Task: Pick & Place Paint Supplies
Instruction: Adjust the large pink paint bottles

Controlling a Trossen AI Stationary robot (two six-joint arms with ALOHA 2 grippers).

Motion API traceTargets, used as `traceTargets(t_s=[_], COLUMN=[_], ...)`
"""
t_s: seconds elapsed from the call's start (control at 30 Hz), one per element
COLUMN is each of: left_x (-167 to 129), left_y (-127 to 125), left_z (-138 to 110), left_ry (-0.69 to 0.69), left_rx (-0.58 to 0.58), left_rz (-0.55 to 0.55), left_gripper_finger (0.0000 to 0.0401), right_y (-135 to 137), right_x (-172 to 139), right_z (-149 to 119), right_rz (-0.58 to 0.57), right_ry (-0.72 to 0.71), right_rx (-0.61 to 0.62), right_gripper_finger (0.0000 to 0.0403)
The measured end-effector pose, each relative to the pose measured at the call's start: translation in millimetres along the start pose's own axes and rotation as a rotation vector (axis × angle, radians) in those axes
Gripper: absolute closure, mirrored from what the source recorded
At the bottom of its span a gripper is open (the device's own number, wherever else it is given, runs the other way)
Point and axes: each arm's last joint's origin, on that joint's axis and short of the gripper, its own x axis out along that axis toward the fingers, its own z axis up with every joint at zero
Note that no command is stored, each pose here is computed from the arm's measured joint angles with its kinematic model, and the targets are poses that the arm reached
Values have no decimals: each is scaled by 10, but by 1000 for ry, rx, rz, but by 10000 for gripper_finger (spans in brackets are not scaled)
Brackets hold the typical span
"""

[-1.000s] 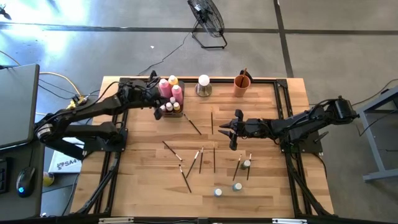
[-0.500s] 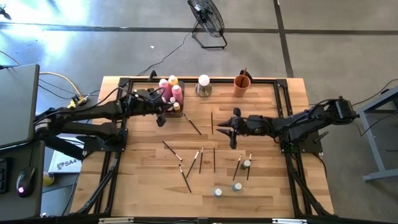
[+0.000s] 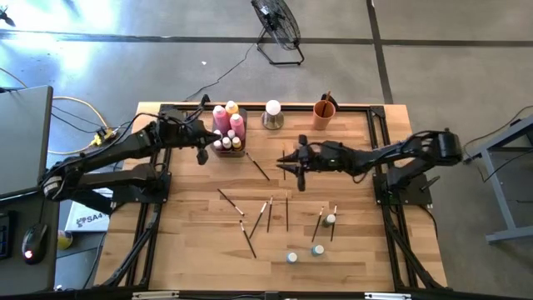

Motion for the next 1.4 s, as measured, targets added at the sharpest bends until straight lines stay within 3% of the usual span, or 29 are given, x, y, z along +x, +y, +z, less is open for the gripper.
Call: traceTargets(t_s=[0.13,0.33,0.53,0.7,0.87,1.0,1.4], left_x=[4,-9,-77,-135,-177,-184,-180], left_y=[62,80,211,327,392,409,407], left_z=[-73,-112,-165,-183,-186,-176,-183], left_ry=[22,56,84,41,-2,-19,-12], left_rx=[-17,10,7,-34,-49,-45,-52], left_rz=[-12,-4,49,-27,-90,-92,-96], left_gripper_finger=[401,401,401,401,401,401,401], right_y=[-55,-234,-343,-378,-396,-419,-446], right_x=[298,566,772,978,1029,1028,1025], right_z=[-42,83,308,285,258,255,222], right_rz=[-18,-147,-91,-85,-98,-102,-108], right_ry=[39,5,-59,-49,-45,-47,-13], right_rx=[-44,-40,-39,-38,-35,16,23], right_gripper_finger=[362,389,393,393,394,394,394])
